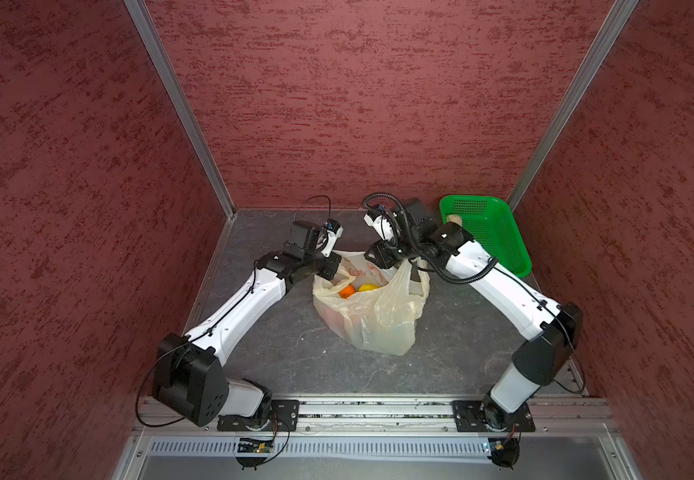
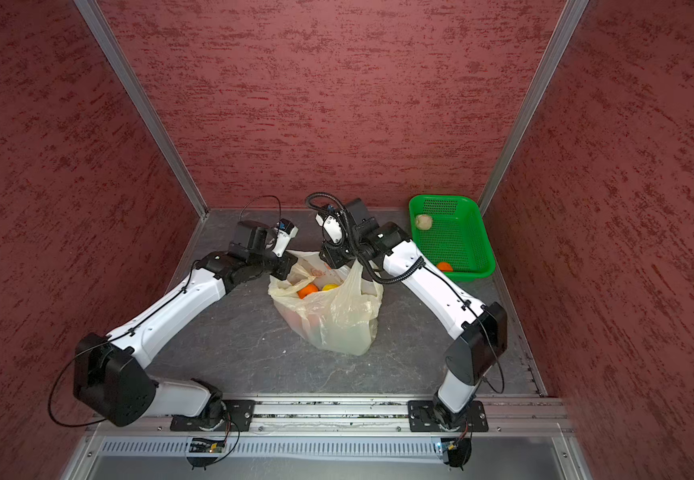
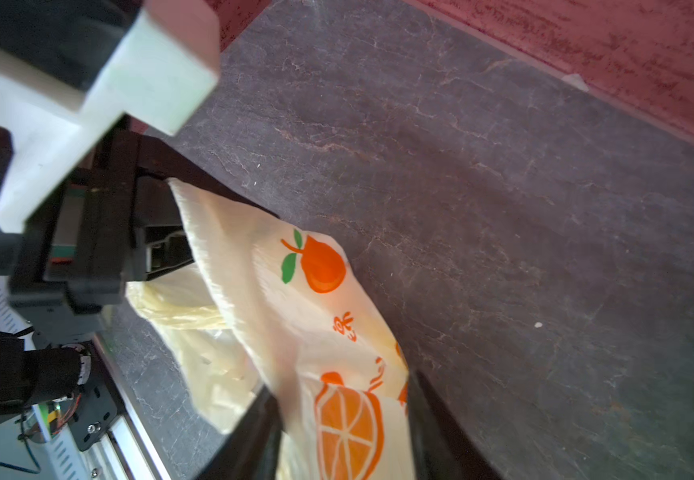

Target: Untie the knot of the plastic bag and take out the fruit

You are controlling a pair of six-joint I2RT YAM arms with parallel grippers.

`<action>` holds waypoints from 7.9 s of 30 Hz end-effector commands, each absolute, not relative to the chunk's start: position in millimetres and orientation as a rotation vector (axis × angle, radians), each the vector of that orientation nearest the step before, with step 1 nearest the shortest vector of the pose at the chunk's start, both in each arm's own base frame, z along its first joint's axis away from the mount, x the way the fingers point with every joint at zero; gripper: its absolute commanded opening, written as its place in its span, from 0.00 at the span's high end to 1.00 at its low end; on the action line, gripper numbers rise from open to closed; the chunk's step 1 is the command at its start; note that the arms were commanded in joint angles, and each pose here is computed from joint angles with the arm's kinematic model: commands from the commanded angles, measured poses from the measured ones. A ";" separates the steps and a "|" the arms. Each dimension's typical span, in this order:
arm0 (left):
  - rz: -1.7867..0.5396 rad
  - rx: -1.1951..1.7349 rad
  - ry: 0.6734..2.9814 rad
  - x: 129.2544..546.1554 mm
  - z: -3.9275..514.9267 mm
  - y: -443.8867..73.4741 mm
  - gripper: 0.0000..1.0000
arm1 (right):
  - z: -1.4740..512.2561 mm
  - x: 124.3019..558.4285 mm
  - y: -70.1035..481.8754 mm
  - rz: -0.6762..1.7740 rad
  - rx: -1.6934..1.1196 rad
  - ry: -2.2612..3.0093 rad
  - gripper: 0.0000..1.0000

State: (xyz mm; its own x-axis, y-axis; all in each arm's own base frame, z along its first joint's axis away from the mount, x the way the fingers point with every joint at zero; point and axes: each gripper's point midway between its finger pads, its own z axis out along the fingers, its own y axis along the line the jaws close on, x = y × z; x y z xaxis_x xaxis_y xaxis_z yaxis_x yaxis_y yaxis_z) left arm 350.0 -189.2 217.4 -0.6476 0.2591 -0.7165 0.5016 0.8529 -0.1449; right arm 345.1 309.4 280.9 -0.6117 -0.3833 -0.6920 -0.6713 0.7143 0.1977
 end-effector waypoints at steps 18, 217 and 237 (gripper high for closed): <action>-0.656 0.169 2.459 288.4 233.4 -190.0 1.00 | 285.5 263.4 354.3 0.901 -0.645 2.397 0.21; -0.583 0.247 2.418 229.4 170.9 -216.0 1.00 | 37.0 118.4 290.6 0.284 -0.681 2.807 0.02; -0.563 0.250 2.317 218.7 186.7 -236.0 1.00 | 96.3 177.4 283.4 0.577 -0.290 2.719 0.02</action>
